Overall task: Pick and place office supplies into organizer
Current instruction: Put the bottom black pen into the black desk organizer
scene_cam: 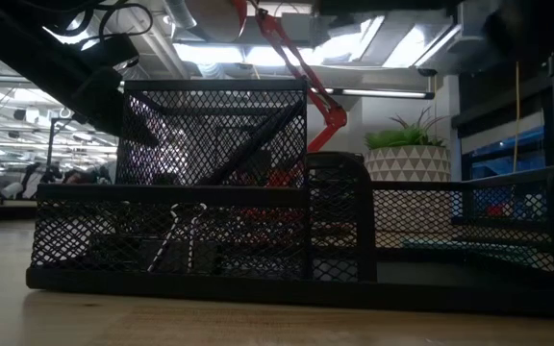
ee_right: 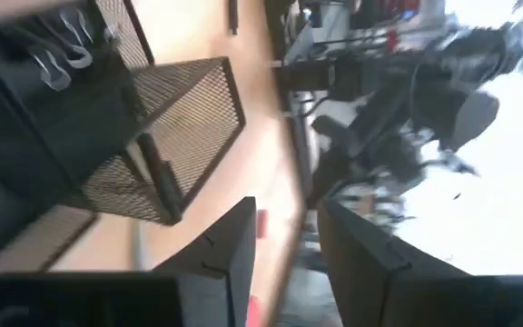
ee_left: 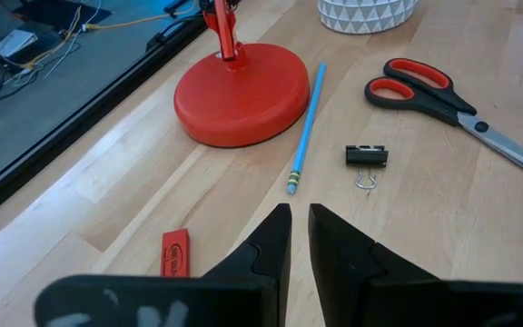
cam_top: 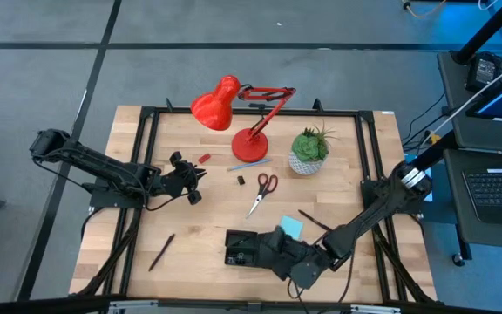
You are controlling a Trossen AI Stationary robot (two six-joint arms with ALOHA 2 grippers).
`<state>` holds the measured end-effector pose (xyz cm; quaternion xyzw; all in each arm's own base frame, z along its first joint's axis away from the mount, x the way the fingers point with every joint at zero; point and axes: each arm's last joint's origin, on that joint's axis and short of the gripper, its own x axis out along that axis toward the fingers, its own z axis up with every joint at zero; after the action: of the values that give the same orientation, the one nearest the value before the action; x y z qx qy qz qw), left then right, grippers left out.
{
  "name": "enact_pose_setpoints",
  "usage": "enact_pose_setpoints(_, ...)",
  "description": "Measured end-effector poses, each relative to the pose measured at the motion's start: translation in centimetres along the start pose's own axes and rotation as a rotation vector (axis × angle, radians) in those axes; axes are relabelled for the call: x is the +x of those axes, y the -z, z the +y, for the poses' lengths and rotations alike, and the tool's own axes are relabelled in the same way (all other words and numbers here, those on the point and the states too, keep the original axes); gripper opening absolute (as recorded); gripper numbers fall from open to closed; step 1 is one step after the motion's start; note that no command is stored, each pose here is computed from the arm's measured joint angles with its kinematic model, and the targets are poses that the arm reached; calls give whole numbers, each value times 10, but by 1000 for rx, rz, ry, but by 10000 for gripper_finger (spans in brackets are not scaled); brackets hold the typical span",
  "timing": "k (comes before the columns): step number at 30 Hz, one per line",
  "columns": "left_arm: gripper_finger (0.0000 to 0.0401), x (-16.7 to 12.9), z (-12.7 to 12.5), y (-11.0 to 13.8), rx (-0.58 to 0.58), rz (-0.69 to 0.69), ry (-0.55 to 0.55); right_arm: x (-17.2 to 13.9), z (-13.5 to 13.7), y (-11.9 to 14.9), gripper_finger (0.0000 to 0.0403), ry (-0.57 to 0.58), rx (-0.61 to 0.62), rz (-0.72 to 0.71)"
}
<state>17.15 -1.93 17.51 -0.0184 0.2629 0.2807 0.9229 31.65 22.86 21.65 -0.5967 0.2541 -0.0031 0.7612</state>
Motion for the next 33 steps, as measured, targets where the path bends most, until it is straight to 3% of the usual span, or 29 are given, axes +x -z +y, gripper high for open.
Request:
enact_pose_setpoints(7,39,0,0,0,0,0,0,-15,-25,34,123,-286,332,-3)
enact_pose_setpoints(12,39,0,0,0,-1,-1,0,-22,-36,51,123,-369,497,30)
enact_pose_setpoints(16,36,0,0,0,0,0,0,-26,-27,70,123,-337,562,-9)
enact_pose_setpoints(26,36,0,0,0,-1,-1,1,-39,6,132,123,-136,824,-298)
enact_pose_setpoints(33,38,0,0,0,-3,-2,4,-41,22,158,123,27,869,-444)
